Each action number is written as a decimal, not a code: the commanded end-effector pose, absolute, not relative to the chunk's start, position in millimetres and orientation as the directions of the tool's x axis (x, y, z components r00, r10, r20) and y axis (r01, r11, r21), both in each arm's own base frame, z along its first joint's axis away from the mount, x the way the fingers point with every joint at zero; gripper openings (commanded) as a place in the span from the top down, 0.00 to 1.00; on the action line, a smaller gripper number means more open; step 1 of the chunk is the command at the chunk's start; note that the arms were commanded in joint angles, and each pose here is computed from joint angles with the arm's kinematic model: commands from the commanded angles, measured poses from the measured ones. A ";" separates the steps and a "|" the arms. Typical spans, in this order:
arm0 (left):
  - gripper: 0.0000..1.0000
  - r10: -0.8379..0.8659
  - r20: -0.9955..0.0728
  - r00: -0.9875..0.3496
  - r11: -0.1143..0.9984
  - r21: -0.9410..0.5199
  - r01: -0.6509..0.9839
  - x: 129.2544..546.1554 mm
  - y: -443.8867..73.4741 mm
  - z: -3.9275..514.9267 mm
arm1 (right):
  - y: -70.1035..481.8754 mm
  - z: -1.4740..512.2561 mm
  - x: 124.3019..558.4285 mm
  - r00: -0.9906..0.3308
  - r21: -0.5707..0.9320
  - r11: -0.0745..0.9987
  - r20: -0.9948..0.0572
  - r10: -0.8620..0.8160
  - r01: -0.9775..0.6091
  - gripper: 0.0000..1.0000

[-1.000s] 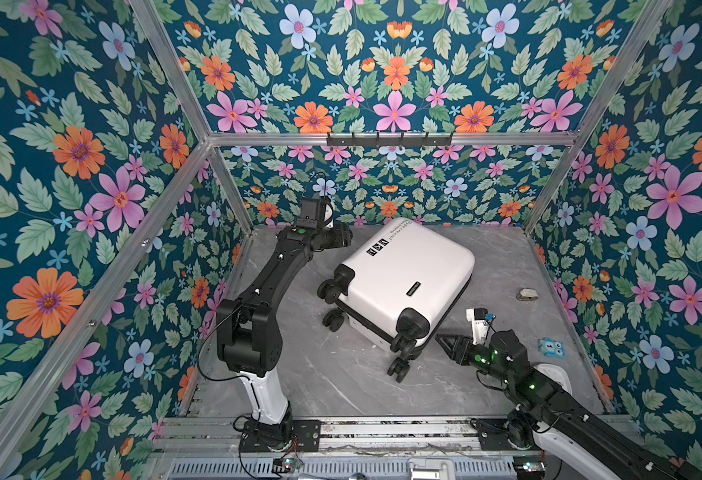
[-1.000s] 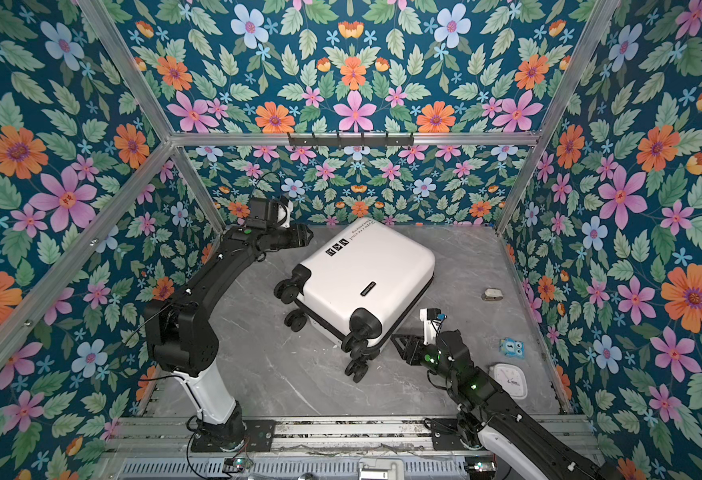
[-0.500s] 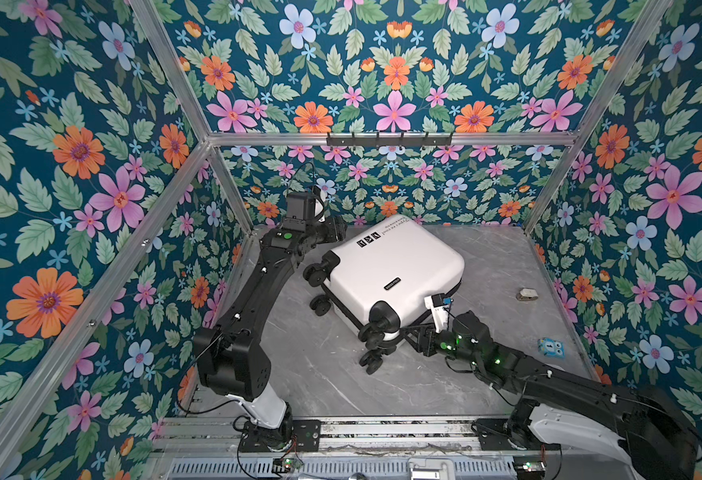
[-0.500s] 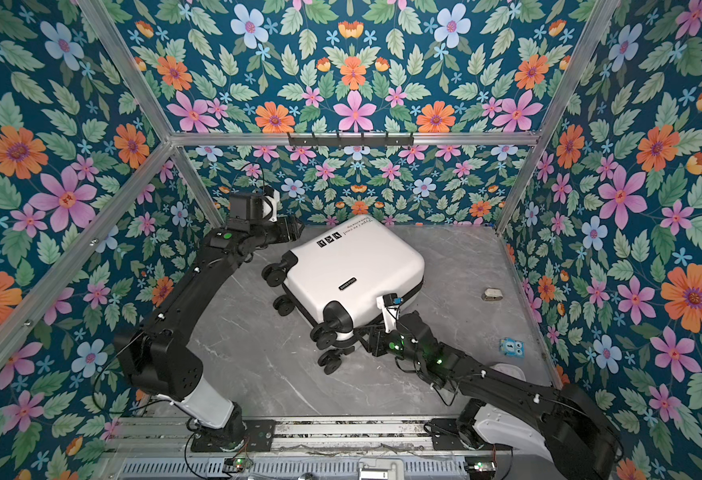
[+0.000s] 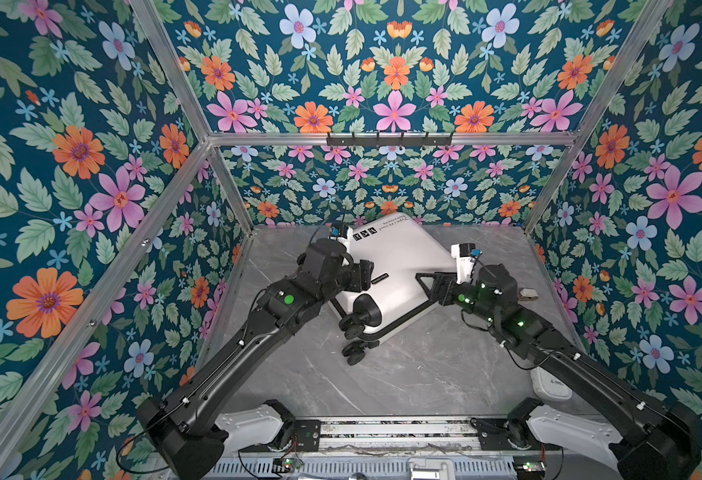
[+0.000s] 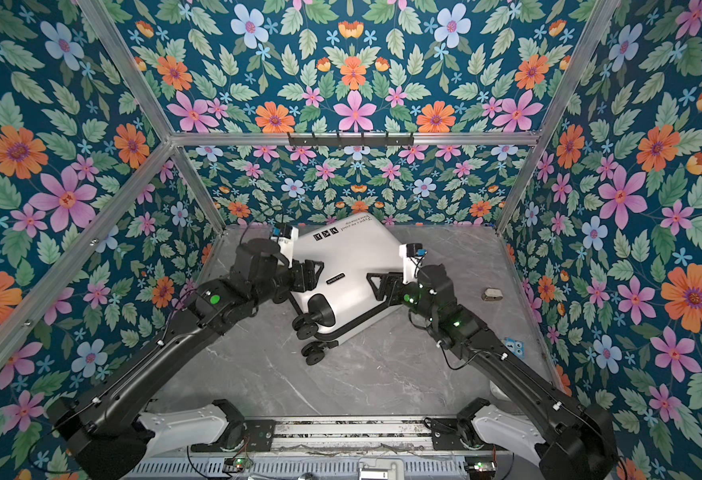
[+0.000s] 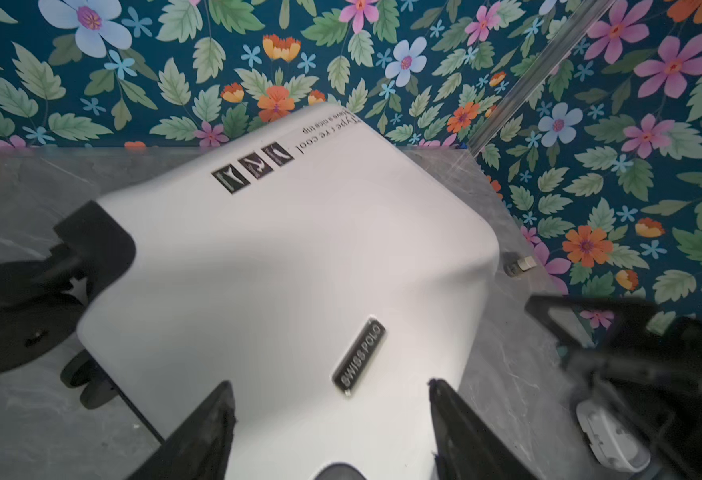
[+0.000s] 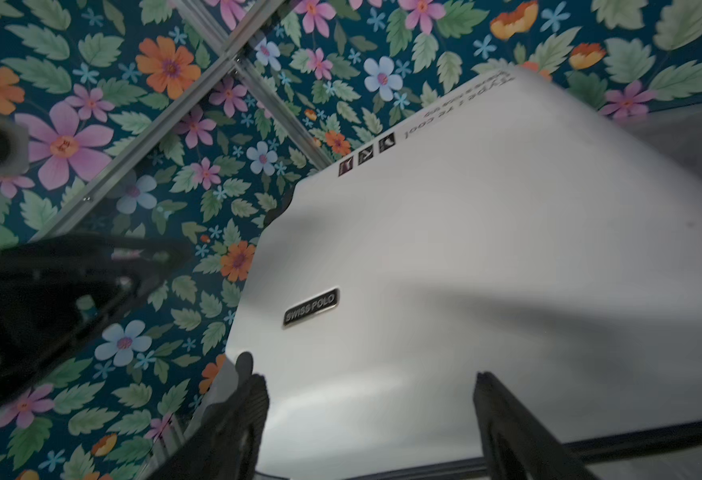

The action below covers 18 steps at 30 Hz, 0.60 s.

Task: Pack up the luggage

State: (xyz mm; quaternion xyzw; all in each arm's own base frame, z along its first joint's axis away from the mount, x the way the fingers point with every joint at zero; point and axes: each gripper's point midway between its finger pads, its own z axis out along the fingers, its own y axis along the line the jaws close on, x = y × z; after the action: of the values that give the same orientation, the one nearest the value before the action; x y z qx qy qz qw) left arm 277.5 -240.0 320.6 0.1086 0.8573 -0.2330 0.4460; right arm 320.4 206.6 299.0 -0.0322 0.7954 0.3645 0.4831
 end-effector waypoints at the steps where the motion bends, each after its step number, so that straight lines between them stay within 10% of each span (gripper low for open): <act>1: 0.26 -0.094 -0.799 -0.593 0.867 -0.359 0.346 259.6 -256.0 312.7 | 169.3 278.3 332.3 -0.620 0.555 0.782 -0.729 0.292 -0.284 0.21; 9: 0.26 -0.015 -0.774 -0.633 0.793 -0.395 0.463 212.9 -328.5 276.8 | 77.6 234.8 412.9 -0.669 0.745 0.662 -0.451 0.591 0.083 0.21; 18: 0.26 -0.014 -0.761 -0.648 0.857 -0.344 0.385 219.2 -302.2 219.4 | 90.3 168.6 466.3 -0.775 0.818 0.562 -0.276 0.568 0.121 0.25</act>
State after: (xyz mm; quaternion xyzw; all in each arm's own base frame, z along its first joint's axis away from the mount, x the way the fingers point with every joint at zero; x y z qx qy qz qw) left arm 204.9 -318.9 223.0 0.1432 0.8731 -0.2709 0.3792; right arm 460.8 76.1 172.2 0.2196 0.8545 0.3749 0.2847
